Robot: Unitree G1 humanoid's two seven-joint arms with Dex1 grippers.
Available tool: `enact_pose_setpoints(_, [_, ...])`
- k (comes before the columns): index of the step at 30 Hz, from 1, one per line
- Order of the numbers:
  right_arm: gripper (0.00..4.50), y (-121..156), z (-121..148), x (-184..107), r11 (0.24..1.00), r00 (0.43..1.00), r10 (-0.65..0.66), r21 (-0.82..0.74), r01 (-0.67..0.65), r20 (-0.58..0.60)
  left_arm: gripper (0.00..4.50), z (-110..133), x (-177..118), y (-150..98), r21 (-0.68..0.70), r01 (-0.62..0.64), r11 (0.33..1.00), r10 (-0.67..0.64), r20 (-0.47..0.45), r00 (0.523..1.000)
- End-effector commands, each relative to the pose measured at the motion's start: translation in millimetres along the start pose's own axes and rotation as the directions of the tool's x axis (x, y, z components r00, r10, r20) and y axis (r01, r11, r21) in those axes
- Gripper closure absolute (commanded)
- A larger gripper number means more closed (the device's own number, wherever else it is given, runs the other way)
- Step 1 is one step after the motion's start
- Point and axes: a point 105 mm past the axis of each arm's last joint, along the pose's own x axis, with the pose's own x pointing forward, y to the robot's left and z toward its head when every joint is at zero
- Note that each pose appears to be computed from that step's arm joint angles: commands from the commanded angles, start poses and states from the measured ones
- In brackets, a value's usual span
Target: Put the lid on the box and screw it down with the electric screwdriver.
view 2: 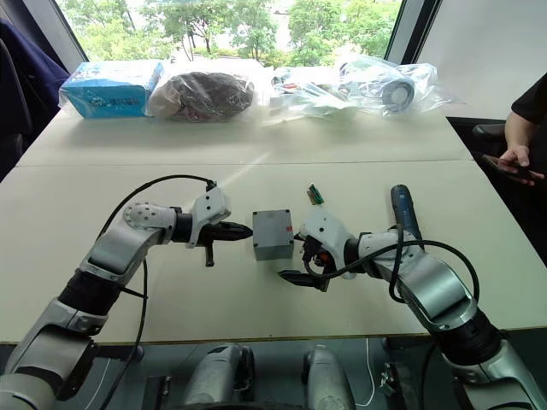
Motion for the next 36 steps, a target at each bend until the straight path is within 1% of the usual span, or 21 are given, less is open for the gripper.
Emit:
enact_pose_setpoints(1, [0.05, 6, 14, -2, 1.0, 0.999, 0.011, -0.025, -0.01, 0.054, 4.5, 16, -2, 3, 0.063, -0.013, 0.998, 0.011, 0.035, 0.999])
enact_pose_setpoints(3, [0.05, 6, 15, -2, 1.0, 0.998, 0.004, -0.02, -0.003, 0.058, 4.5, 16, -3, 3, 0.066, -0.013, 0.998, 0.01, 0.035, 0.999])
enact_pose_setpoints(7, [0.05, -6, 16, -15, 0.997, 0.996, -0.066, -0.032, 0.068, 0.052, 4.5, 18, -11, 7, 0.074, -0.026, 0.997, 0.023, 0.031, 0.999])
enact_pose_setpoints(9, [0.05, -20, 31, -35, 0.992, 0.982, -0.125, 0.013, 0.125, 0.141, 4.5, 22, -19, 10, 0.079, -0.036, 0.996, 0.033, 0.031, 0.999])
enact_pose_setpoints(11, [0.05, -29, 45, -50, 0.987, 0.96, -0.157, 0.06, 0.147, 0.231, 4.5, 27, -28, 12, 0.079, -0.032, 0.996, 0.029, 0.038, 0.999])
enact_pose_setpoints(12, [0.05, -33, 48, -54, 0.986, 0.953, -0.164, 0.076, 0.15, 0.256, 4.5, 30, -32, 12, 0.071, -0.029, 0.997, 0.026, 0.048, 0.999])
enact_pose_setpoints(15, [0.05, -63, 54, -59, 0.964, 0.91, -0.254, 0.16, 0.212, 0.327, 4.5, 44, -43, 14, 0.052, -0.032, 0.998, 0.028, 0.087, 0.996])
enact_pose_setpoints(17, [0.05, -90, 51, -54, 0.929, 0.874, -0.36, 0.216, 0.302, 0.326, 4.5, 49, -45, 17, 0.038, -0.048, 0.998, 0.043, 0.109, 0.993])
enact_pose_setpoints(19, [0.05, -111, 47, -50, 0.89, 0.841, -0.445, 0.257, 0.377, 0.308, 4.5, 52, -45, 18, 0.03, -0.055, 0.998, 0.051, 0.119, 0.992])
enact_pose_setpoints(20, [0.05, -129, 40, -41, 0.864, 0.823, -0.494, 0.268, 0.426, 0.281, 4.5, 53, -44, 18, 0.03, -0.057, 0.998, 0.053, 0.121, 0.991])
enact_pose_setpoints(21, [0.05, -142, 36, -32, 0.847, 0.814, -0.519, 0.282, 0.45, 0.261, 4.5, 54, -43, 17, 0.031, -0.059, 0.998, 0.055, 0.123, 0.991])
enact_pose_setpoints(23, [0.05, -156, 30, -20, 0.835, 0.809, -0.538, 0.278, 0.475, 0.236, 4.5, 55, -42, 17, 0.027, -0.067, 0.997, 0.063, 0.128, 0.99])
enact_pose_setpoints(27, [0.05, -166, 27, -4, 0.843, 0.82, -0.526, 0.266, 0.468, 0.225, 4.5, 55, -42, 14, 0.014, -0.075, 0.997, 0.073, 0.133, 0.988])
enact_pose_setpoints(31, [0.05, -168, 22, 8, 0.852, 0.834, -0.512, 0.245, 0.462, 0.207, 4.5, 52, -41, 10, 0.004, -0.081, 0.997, 0.08, 0.132, 0.988])
enact_pose_setpoints(36, [0.05, -169, 20, 12, 0.859, 0.841, -0.502, 0.226, 0.459, 0.2, 4.5, 50, -41, 9, -0.006, -0.09, 0.996, 0.09, 0.129, 0.987])
